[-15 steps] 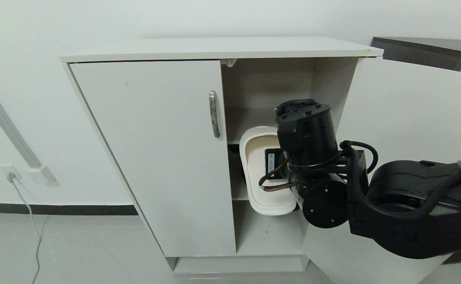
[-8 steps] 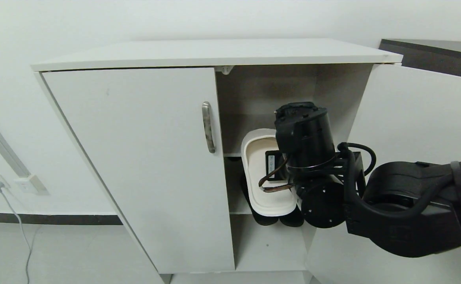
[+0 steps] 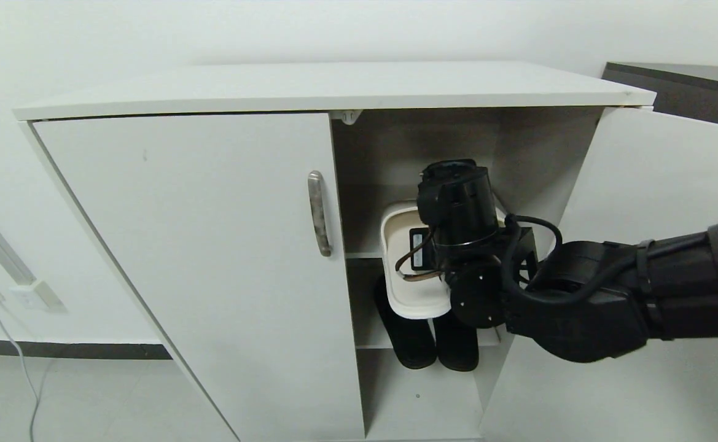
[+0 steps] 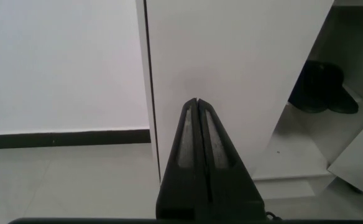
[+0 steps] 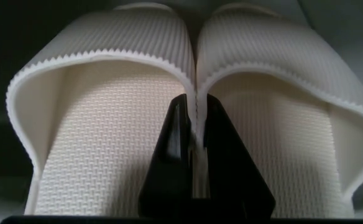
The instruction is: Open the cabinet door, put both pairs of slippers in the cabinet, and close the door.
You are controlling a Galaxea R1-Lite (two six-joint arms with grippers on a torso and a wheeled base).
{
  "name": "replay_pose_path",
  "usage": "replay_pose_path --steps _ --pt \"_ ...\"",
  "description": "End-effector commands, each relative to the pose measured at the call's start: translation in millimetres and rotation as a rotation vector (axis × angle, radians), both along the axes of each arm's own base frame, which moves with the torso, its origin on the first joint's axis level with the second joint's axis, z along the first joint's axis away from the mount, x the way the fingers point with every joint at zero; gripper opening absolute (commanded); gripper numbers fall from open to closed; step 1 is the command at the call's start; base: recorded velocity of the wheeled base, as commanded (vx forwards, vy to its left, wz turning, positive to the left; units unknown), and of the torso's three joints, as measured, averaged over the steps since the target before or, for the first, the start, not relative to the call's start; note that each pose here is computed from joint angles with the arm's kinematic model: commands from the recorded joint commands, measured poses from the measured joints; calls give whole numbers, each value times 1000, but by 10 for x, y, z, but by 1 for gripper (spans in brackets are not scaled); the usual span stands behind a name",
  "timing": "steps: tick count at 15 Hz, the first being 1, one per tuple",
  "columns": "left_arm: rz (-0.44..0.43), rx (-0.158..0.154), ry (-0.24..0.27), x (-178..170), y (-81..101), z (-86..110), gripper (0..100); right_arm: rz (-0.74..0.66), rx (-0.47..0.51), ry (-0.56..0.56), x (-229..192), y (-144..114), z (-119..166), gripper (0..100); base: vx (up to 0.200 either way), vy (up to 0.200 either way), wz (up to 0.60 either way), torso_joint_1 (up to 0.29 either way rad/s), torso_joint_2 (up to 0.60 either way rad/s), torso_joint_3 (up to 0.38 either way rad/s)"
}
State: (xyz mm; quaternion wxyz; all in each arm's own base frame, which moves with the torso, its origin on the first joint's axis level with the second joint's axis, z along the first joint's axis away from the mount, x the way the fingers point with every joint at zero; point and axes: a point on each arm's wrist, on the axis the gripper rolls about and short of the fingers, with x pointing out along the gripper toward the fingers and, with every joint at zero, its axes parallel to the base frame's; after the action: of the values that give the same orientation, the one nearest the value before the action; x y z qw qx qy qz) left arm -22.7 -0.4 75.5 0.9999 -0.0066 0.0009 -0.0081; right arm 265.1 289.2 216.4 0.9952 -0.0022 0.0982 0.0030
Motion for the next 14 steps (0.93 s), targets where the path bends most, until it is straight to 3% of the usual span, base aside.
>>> replay_pose_path --steps 1,14 --pt "1 -1 0 0 0 0 0 0 -5 3 127 37 -50 0 0 0 0 0 0 0" --pt "2 -1 0 0 0 0 0 -13 12 -40 694 -18 105 0 0 0 0 0 0 0"
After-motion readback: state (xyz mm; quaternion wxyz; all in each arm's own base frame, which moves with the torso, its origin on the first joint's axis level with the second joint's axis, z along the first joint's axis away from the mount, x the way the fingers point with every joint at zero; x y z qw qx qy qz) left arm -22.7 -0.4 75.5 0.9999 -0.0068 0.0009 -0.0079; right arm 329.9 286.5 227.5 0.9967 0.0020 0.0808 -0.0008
